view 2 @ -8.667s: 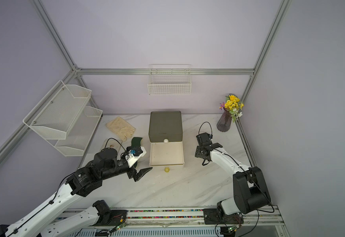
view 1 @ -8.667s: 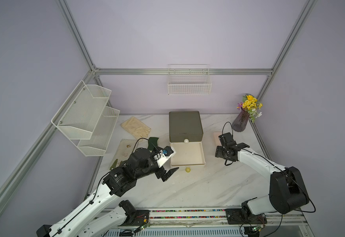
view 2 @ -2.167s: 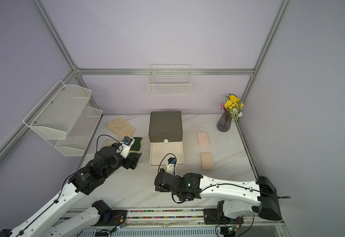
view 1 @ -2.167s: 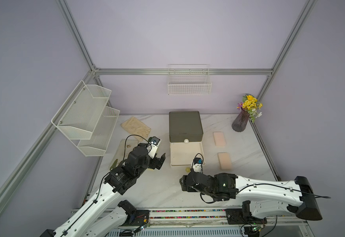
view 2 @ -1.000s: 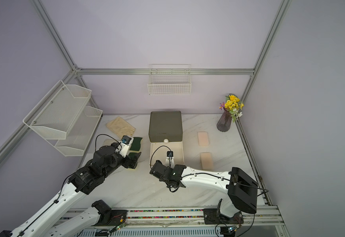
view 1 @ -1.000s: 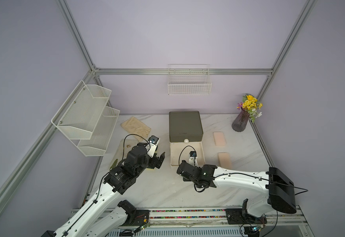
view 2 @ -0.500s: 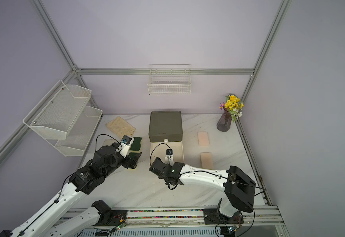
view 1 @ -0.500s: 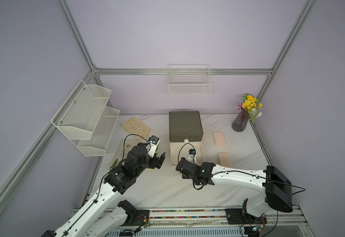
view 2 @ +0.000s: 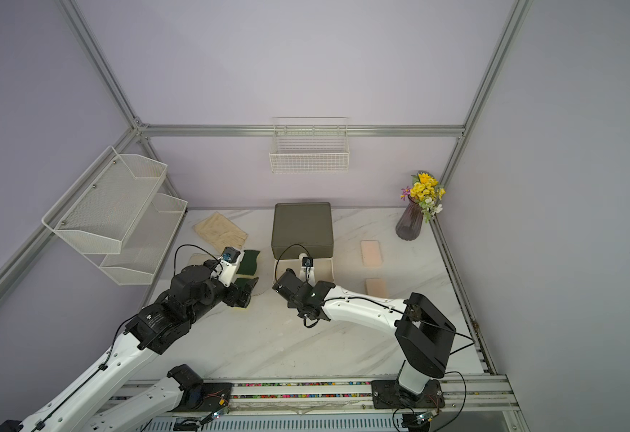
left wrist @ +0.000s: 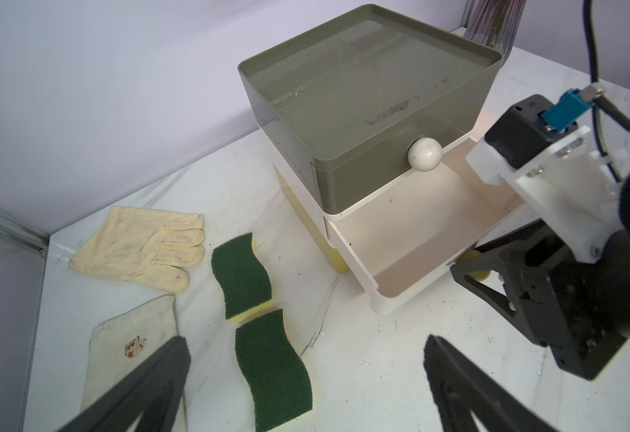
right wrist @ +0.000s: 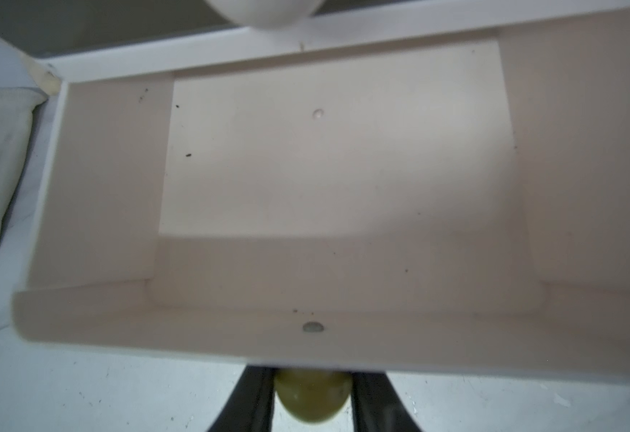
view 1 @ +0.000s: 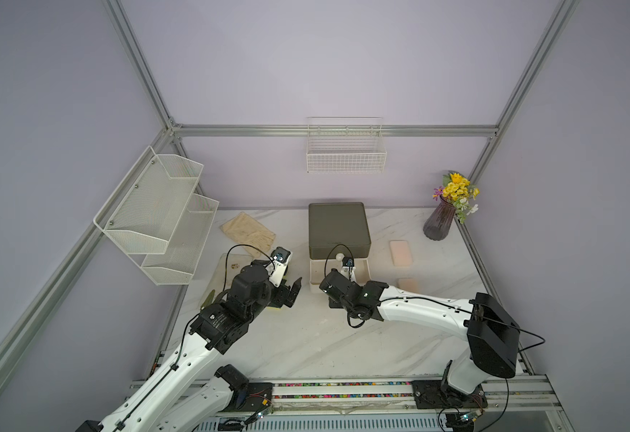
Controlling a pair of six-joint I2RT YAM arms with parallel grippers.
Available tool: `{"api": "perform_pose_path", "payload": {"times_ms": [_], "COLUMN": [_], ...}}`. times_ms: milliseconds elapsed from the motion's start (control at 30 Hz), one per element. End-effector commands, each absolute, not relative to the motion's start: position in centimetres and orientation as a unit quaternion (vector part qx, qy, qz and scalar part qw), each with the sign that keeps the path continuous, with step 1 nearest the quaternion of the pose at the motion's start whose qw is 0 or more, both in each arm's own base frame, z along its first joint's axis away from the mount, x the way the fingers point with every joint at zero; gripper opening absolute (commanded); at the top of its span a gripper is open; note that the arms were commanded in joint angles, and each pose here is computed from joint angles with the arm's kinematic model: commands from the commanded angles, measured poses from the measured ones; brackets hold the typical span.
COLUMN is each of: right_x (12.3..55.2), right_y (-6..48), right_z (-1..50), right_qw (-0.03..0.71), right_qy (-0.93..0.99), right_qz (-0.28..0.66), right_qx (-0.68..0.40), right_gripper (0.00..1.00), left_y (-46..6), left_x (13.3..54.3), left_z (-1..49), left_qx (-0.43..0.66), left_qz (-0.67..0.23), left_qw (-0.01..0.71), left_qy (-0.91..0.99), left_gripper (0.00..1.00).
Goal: Take the sponge out of the drawer
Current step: Close the drawer in the storage box.
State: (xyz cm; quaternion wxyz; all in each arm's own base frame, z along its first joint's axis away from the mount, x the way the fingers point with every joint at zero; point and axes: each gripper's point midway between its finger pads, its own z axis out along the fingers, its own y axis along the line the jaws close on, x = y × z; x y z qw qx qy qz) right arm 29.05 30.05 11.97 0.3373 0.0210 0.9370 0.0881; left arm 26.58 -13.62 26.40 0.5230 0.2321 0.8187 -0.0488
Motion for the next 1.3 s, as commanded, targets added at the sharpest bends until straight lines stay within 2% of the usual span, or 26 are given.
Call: {"api": "perform_pose_path", "payload": {"times_ms": [0,633,1033,1267], "right_x": [31.8,38.0,37.6,37.9], "right_y": [30.4,29.6,26.3,25.6], "right_z": [12.5,11.4,15.7,14.8], "right_qw": [0.367,0.405,0.519,0.542], "right_qy": [0.926,0.912,0.844,0.832], "right_qz": [0.088,0.064,0.109,0.091], "right_qx": [0.014,0.017,0.082,0.077], "right_gripper": [0.14,0.15,0.14,0.15], "left_y": [-13.9,-13.9,-13.8,-13.8], "left_x": [27.0,27.0,27.0,27.0], "left_z": [27.2,27.0,27.1,27.1], "left_qx": [0.221,0.221,0.22,0.22], "left_qz": [-0.062,-0.064,-0.064,-0.064], "left_qw": [0.538,0.536,0.536,0.536], "left_qy": [0.811,0.813,0.812,0.812], "left_gripper": [1.0,1.0,1.0,1.0]}}
